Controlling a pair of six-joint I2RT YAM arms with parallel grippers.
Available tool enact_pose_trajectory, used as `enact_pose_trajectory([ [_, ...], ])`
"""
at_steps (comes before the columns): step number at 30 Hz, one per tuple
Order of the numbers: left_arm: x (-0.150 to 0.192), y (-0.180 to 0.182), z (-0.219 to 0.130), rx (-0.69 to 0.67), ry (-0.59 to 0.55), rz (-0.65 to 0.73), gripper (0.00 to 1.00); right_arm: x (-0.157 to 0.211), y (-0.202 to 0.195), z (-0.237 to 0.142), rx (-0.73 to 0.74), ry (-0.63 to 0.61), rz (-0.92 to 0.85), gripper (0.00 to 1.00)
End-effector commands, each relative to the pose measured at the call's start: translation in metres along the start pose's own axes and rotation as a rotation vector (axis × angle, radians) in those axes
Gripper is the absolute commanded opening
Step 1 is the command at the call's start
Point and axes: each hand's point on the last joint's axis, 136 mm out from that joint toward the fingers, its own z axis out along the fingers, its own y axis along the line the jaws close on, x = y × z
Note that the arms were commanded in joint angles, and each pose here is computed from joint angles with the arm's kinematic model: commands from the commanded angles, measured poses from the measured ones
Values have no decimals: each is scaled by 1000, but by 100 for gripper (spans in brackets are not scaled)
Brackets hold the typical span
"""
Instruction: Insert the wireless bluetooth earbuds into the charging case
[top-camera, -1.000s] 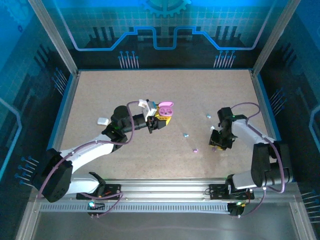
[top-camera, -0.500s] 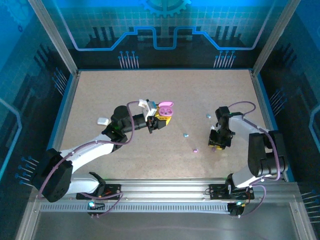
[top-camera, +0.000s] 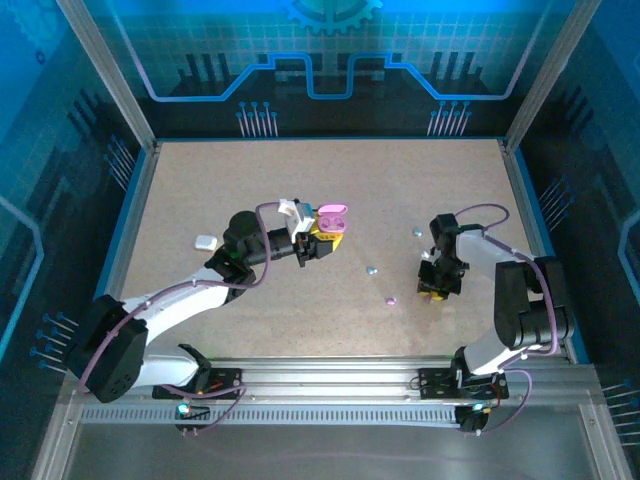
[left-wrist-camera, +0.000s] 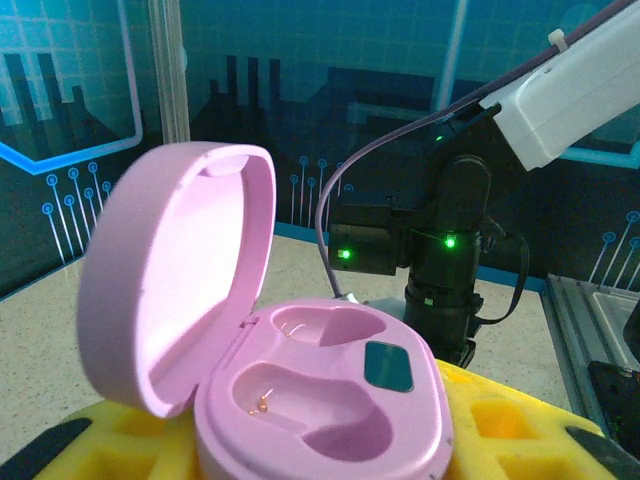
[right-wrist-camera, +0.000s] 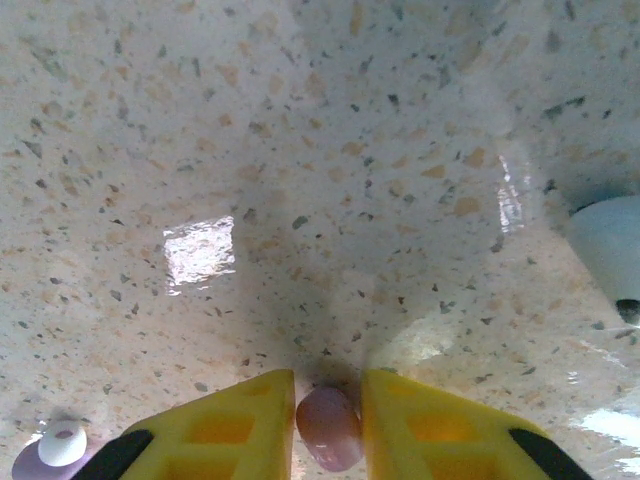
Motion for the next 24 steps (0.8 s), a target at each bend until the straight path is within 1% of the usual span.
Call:
enact_pose_trajectory([
  [1,-8,-4,4,24,-16,24,30,2,-1,1,12,26,0,23],
  [11,-9,-3,4,25,-16,23,31,10,0,0,16,53,8,29],
  [15,-8,-3,4,27,-14,20,31,9,1,-3,14,42,3,29],
  [24,-12,-5,4,34,-20,19,31,3,2,-1,20,36,-17,24],
])
